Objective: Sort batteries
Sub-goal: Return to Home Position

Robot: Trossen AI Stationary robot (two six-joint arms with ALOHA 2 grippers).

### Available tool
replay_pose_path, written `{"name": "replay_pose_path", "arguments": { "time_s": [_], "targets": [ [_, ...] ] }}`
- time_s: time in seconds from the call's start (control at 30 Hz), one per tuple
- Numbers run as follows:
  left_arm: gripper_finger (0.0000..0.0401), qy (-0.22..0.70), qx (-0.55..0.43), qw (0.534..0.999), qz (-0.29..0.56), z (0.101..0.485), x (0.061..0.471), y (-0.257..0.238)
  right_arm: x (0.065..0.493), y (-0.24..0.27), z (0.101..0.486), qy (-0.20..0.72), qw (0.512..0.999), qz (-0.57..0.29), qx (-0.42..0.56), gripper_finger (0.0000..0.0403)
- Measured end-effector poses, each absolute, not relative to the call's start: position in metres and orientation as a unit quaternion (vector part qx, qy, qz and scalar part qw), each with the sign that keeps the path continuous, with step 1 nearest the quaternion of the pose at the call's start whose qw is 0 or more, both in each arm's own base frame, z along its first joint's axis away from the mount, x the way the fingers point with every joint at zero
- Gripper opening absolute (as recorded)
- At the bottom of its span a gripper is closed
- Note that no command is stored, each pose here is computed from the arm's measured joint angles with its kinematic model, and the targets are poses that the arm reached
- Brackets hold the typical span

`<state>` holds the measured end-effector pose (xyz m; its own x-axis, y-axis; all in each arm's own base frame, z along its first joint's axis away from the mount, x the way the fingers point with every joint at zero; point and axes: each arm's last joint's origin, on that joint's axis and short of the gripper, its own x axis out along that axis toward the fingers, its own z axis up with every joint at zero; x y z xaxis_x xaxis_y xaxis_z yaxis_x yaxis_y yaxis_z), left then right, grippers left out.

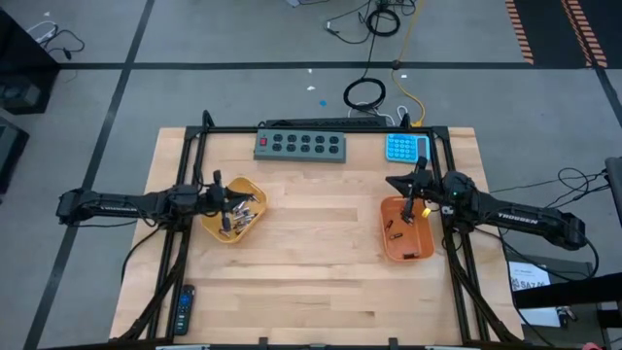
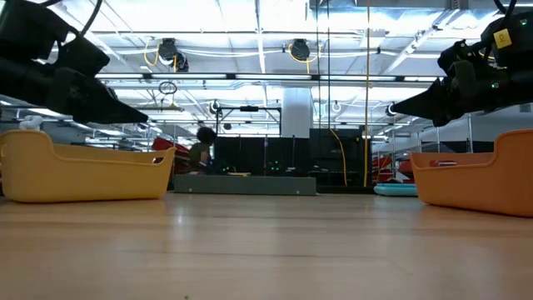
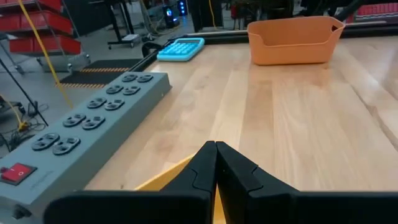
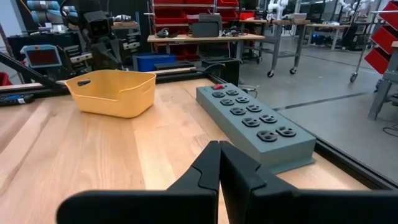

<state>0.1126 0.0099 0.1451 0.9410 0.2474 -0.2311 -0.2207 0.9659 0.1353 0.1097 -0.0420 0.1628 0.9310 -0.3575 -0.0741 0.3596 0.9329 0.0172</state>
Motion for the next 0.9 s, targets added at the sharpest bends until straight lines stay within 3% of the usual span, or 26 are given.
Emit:
{"name": "replay_pose_path", "arguments": {
  "time_s": [0.47, 0.9],
  "targets": [
    [0.0018, 0.123, 0.053, 0.984, 0.119, 0.145, 0.113, 0.01, 0.11, -0.035, 0.165, 0.023, 0.988, -0.155, 0.011, 0.0],
    [0.0018, 0.121, 0.053, 0.984, 0.119, 0.145, 0.113, 0.01, 0.099, -0.024, 0.182, -0.071, 0.99, -0.118, -0.001, 0.0]
  ]
}}
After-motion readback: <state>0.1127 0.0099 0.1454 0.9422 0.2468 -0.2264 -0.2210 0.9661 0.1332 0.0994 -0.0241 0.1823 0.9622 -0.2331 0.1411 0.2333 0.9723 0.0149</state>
